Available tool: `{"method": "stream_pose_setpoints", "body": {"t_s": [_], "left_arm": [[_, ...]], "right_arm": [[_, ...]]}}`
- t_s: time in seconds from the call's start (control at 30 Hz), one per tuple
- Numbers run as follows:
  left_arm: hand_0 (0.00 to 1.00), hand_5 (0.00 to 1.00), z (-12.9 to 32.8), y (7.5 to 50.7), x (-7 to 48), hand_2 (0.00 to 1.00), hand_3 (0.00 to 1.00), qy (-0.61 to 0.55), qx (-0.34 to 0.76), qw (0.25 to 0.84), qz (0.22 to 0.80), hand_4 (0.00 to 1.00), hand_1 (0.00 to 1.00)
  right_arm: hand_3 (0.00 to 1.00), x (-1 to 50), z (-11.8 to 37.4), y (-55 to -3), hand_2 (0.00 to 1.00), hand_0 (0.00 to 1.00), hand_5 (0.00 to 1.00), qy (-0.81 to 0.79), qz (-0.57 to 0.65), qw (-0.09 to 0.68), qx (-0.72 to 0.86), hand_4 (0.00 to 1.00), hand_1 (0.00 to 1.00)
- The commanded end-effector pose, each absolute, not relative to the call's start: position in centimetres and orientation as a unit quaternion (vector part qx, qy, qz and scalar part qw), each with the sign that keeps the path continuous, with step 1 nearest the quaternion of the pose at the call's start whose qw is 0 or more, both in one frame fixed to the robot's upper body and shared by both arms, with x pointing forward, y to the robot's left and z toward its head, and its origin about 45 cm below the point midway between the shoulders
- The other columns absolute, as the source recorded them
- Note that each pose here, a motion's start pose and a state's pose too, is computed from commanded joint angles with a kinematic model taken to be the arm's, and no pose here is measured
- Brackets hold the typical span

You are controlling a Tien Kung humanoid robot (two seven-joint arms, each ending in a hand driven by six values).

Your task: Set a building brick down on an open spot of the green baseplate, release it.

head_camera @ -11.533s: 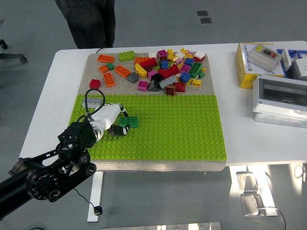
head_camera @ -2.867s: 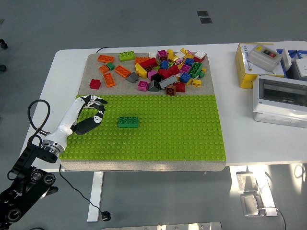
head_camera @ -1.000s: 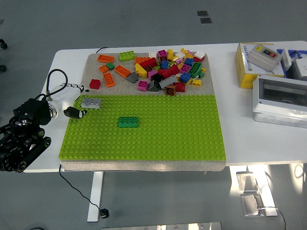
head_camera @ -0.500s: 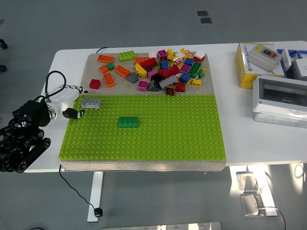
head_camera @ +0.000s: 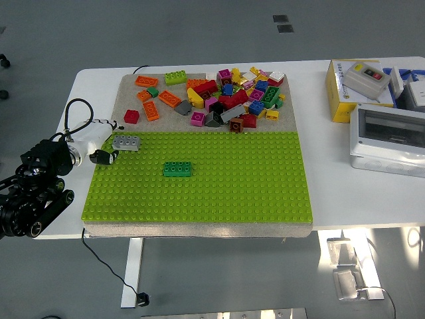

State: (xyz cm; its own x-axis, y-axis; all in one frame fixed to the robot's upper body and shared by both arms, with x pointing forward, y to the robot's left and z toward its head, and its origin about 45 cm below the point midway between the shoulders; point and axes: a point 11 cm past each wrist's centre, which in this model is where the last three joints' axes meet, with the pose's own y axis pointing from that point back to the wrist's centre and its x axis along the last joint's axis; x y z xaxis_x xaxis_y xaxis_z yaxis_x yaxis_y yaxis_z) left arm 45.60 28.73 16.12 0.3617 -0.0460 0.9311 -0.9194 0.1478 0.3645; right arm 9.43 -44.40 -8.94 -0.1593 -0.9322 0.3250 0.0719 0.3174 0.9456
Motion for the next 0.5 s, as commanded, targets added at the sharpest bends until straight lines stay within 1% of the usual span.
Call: {"method": "stream_pose_setpoints", "body": {"t_s": [0.33,0.37,0.5], "left_arm": [[0.998,0.145,16.2,27.5,46.1,0.998,0.872,-0.437,0.54,0.625,0.356,0.561,0.998],[0.998,0.165,16.1,27.5,46.1,0.998,0.855,-0.435,0.541,0.626,0.355,0.578,0.998],[0.998,0.165,15.9,27.6,46.1,0.998,0.855,-0.432,0.544,0.627,0.355,0.578,0.998]], "right_arm": [[0.684,9.7,-8.9,-44.4,0.608,0.682,0.998,-0.605,-0.462,0.542,0.357,0.495,0.629],[0.684,9.7,-8.9,-44.4,0.606,0.682,0.998,-0.605,-0.462,0.541,0.358,0.496,0.629],[0.684,9.7,-8.9,-44.4,0.606,0.682,0.998,-0.605,-0.462,0.541,0.358,0.496,0.629]]}}
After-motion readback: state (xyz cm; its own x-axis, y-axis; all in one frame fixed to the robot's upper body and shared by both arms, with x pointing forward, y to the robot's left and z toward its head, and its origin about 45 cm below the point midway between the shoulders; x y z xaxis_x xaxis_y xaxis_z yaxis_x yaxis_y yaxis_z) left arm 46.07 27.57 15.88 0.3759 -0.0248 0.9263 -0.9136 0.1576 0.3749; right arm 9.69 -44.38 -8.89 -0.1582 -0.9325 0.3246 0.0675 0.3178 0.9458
